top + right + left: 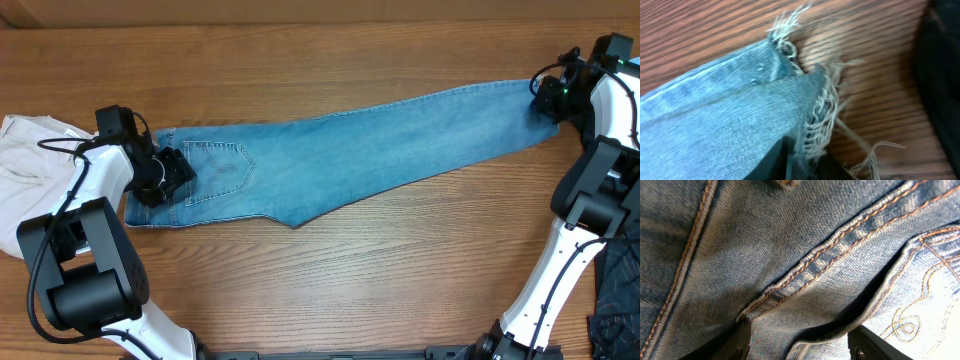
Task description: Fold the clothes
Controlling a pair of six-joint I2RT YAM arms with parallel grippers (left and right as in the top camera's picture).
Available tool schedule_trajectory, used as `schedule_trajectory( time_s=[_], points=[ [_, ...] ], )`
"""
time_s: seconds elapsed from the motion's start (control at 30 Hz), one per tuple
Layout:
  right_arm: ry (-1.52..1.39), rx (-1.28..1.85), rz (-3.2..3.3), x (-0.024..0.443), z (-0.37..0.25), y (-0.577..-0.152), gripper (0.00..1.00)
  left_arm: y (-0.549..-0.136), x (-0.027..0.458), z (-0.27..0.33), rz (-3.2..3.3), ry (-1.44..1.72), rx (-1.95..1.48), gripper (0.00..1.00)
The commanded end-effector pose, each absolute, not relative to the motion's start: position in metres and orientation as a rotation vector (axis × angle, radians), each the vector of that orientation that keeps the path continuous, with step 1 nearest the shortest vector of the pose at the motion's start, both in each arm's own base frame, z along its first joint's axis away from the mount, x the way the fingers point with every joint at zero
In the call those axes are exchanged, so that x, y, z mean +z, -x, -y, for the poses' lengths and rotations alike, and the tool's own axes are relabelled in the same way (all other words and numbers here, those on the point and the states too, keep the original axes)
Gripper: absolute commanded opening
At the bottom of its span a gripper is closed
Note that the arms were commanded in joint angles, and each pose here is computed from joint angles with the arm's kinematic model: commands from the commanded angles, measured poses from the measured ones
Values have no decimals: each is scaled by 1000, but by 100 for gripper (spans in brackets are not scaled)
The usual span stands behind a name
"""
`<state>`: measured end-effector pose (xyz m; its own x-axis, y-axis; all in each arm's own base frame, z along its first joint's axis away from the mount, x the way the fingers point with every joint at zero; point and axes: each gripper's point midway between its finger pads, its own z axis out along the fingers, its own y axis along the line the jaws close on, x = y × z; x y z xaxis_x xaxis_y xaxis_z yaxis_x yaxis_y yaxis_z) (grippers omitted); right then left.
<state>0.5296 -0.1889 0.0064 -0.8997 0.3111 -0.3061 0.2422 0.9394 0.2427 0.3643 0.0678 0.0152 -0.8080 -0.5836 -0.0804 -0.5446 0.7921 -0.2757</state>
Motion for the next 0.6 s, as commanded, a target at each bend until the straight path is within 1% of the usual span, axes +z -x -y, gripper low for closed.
schedule_trajectory(
  time_s=[0.0, 0.03, 0.17, 0.27, 0.37, 0.47, 0.57],
  points=[
    [-341, 406, -2792, -9, 159, -525, 8, -364, 8, -74, -2830, 908, -309, 66],
    [-341, 407, -2792, -9, 159, -524, 4, -364, 8, -74, -2830, 908, -309, 66],
    [-347, 406, -2789, -9, 160, -525, 4, -364, 8, -74, -2830, 908, -310, 66],
    [-397, 375, -2780, 2, 166, -527, 4, -364, 7, -73, -2832, 909, -310, 66],
    [-486, 343, -2719, 34, 175, -534, 4, -363, 7, -73, -2835, 911, -309, 66],
    [-470, 295, -2667, 81, 178, -537, 4, -363, 7, -73, -2837, 912, -309, 67],
    [-451, 245, -2676, 112, 168, -529, 4, -363, 7, -73, -2837, 912, -310, 68]
  ],
)
